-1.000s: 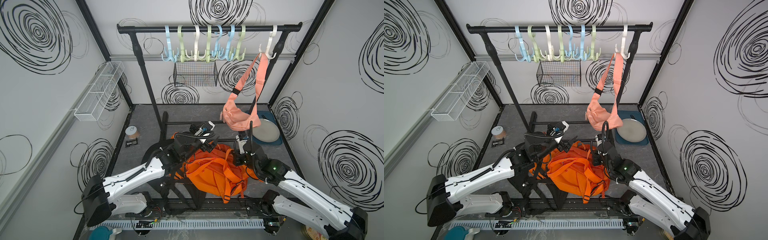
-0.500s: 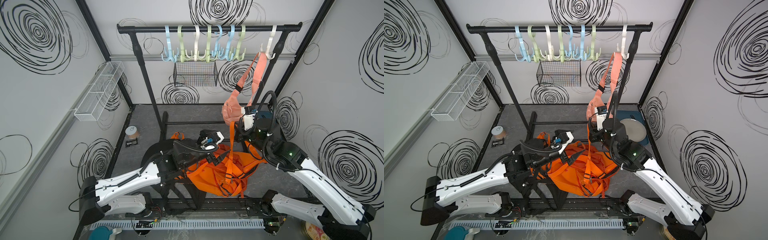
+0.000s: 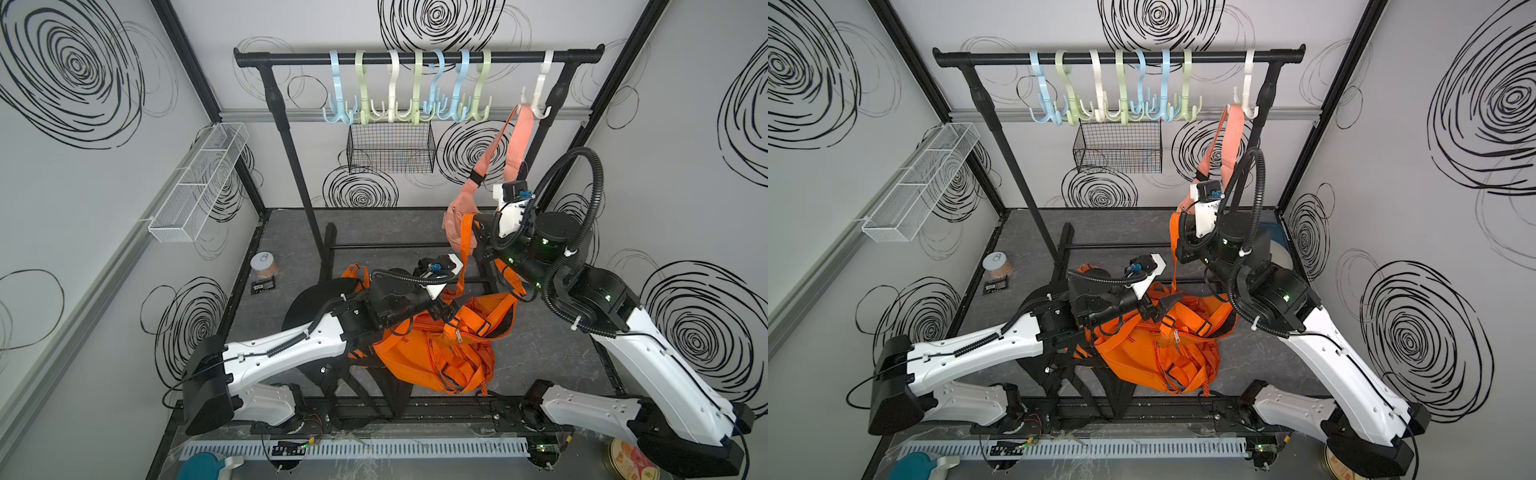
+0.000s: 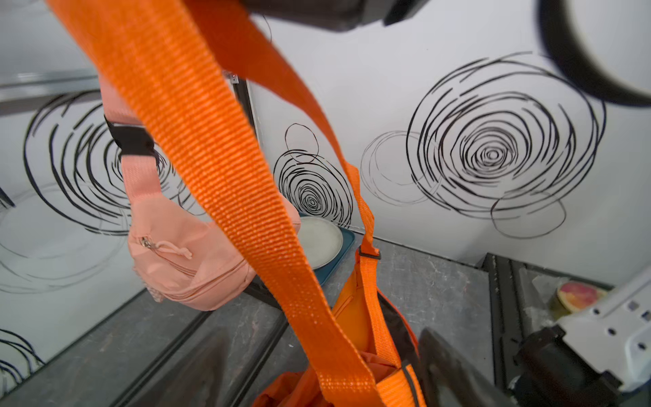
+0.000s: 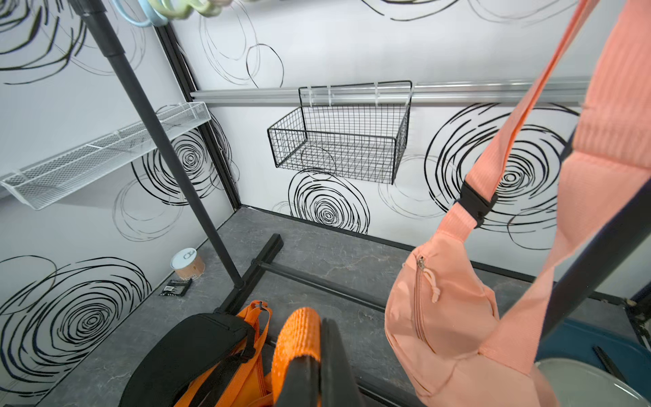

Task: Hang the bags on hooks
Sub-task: Pick up the bag from the bag.

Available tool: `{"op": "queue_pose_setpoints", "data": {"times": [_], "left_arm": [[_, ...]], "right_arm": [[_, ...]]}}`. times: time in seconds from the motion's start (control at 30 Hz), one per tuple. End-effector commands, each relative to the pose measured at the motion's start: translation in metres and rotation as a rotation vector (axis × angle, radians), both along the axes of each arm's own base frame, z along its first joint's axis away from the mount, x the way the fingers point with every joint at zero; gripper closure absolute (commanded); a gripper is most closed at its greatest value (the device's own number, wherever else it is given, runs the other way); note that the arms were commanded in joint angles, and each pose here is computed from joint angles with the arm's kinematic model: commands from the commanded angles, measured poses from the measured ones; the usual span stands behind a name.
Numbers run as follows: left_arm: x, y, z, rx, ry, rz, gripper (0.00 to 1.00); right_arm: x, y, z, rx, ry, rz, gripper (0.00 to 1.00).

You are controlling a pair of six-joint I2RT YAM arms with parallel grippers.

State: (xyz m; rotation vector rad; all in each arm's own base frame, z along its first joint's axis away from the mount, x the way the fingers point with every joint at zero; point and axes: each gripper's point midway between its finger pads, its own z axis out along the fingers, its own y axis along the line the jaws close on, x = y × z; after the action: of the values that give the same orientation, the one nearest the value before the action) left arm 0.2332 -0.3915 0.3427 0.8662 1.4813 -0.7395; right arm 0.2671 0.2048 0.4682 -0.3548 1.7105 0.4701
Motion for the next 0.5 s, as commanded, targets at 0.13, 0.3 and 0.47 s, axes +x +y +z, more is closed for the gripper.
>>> {"op": "queue_pose_setpoints", "data": {"times": [0.13, 0.3, 0.47], "left_arm": [[0.009, 0.005, 0.038, -0.099, -0.021, 0.014, 0.53], [0.019, 0.021, 0.037, -0.12, 0.004, 0.028, 0.79], [0.028, 0.029, 0.053, -0.162, -0.004, 0.041, 0.94]], "right_arm": [[-0.008, -0.01, 0.041, -0.011, -0.091, -0.02, 1.0], [-0.015, -0.015, 0.068, -0.002, -0.147, -0.013, 1.0], [-0.018, -0.009, 0.089, 0.028, -0.175, 0.028, 1.0]]}}
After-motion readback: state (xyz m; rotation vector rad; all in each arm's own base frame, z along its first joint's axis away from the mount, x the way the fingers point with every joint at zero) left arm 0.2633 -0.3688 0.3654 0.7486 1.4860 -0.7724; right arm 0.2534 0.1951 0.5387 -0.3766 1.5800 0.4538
